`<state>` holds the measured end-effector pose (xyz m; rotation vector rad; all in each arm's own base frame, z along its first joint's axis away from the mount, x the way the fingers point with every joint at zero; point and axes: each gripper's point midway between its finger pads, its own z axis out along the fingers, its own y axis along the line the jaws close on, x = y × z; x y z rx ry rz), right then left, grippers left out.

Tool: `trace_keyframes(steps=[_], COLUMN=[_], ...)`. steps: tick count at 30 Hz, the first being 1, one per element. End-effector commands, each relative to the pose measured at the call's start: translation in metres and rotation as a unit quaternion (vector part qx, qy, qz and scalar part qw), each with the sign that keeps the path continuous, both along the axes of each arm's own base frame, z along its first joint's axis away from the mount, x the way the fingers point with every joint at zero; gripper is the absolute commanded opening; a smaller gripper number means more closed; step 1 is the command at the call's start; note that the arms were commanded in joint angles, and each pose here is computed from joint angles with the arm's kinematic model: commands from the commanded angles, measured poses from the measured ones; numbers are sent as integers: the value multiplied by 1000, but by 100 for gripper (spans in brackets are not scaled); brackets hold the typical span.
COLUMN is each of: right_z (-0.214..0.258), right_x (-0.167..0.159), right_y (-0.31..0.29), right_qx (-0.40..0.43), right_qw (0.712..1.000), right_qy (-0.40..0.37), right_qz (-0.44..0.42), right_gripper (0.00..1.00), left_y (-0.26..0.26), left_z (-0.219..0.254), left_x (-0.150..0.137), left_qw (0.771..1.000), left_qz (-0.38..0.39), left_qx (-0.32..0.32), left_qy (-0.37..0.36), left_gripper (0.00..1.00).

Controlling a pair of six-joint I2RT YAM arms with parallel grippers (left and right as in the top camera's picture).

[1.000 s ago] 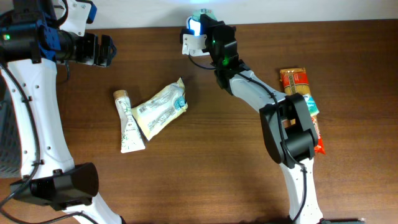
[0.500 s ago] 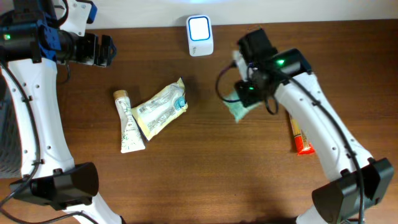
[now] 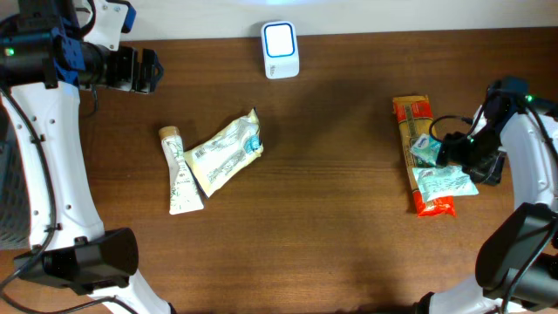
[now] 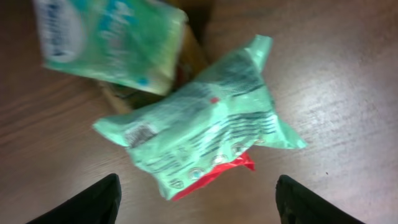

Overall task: Scan the item barcode
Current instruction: 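Place wipes packet on pile at right, open right gripper, then grasp cream snack bag with right gripper and lift it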

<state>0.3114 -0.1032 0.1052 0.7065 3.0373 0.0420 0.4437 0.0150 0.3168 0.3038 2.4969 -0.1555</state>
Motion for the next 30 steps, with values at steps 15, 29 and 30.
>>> trace_keyframes(steps=[15, 29, 30], right_z=[-22, -111, -103], right_x=[135, 115, 114], right_y=[411, 434, 419], right_qx=[221, 233, 233], right_qw=[869, 874, 882], right_qy=[-255, -185, -170], right_qz=[362, 384, 371], right_gripper=[80, 4, 4], left_y=[0, 0, 0], left_z=[3, 3, 3], left_x=[-1, -1, -1], left_qw=[1000, 1000, 1000], left_qz=[-7, -7, -7], left_qx=[3, 3, 3], left_qy=[-5, -5, -5], left_gripper=[99, 99, 99])
